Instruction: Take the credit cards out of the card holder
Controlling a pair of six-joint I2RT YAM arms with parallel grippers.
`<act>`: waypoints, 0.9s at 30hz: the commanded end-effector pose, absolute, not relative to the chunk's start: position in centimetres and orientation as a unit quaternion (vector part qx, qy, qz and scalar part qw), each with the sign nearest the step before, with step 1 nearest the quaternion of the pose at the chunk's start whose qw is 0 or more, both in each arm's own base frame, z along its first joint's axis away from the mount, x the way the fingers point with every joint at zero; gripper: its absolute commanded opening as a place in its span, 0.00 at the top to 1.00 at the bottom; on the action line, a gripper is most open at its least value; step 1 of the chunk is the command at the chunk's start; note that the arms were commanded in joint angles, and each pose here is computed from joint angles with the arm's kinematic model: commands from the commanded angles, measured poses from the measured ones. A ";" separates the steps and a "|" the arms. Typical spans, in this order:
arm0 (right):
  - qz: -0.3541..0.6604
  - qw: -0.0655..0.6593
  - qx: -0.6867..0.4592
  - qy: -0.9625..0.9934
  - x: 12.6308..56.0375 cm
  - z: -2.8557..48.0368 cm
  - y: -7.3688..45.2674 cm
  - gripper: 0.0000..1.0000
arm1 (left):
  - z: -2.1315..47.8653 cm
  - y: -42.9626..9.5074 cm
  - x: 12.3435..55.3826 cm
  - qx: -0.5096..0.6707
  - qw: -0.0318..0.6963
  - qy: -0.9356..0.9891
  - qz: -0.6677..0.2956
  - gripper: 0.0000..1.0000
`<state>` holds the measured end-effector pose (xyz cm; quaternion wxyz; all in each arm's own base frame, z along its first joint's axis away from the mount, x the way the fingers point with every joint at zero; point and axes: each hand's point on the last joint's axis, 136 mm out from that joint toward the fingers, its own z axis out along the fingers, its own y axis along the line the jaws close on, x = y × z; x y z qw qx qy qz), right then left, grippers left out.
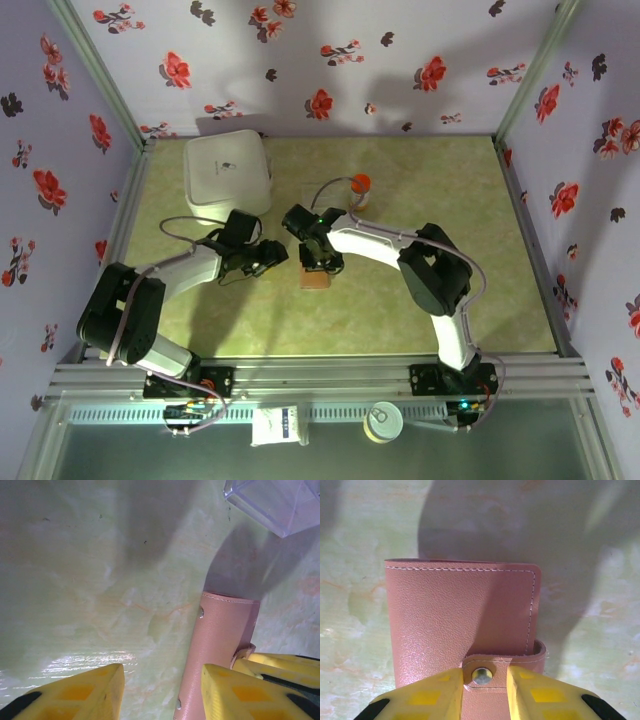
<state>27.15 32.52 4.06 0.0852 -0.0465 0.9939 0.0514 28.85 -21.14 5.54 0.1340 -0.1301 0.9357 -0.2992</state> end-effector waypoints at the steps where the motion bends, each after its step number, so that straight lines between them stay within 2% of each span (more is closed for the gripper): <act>1: 0.033 0.080 -0.048 0.995 27.1 3.2 32.4 0.72 | 6.6 -21.5 29.2 -0.118 0.140 0.932 -0.312 0.60; 10: 0.039 0.077 -0.046 0.995 26.9 2.5 32.3 0.78 | 7.0 -23.5 29.3 -0.094 0.130 0.931 -0.329 0.67; 15: 0.053 0.078 -0.049 0.994 26.9 2.6 32.9 0.68 | 6.7 -24.3 29.4 -0.089 0.123 0.932 -0.329 0.67; 20: 0.054 0.068 -0.049 0.995 26.8 1.9 32.9 0.64 | 6.3 -24.6 29.4 -0.088 0.116 0.934 -0.327 0.67; 27: 0.040 0.063 -0.046 0.996 26.7 1.2 32.2 0.73 | 6.3 -24.7 29.4 -0.086 0.111 0.936 -0.323 0.68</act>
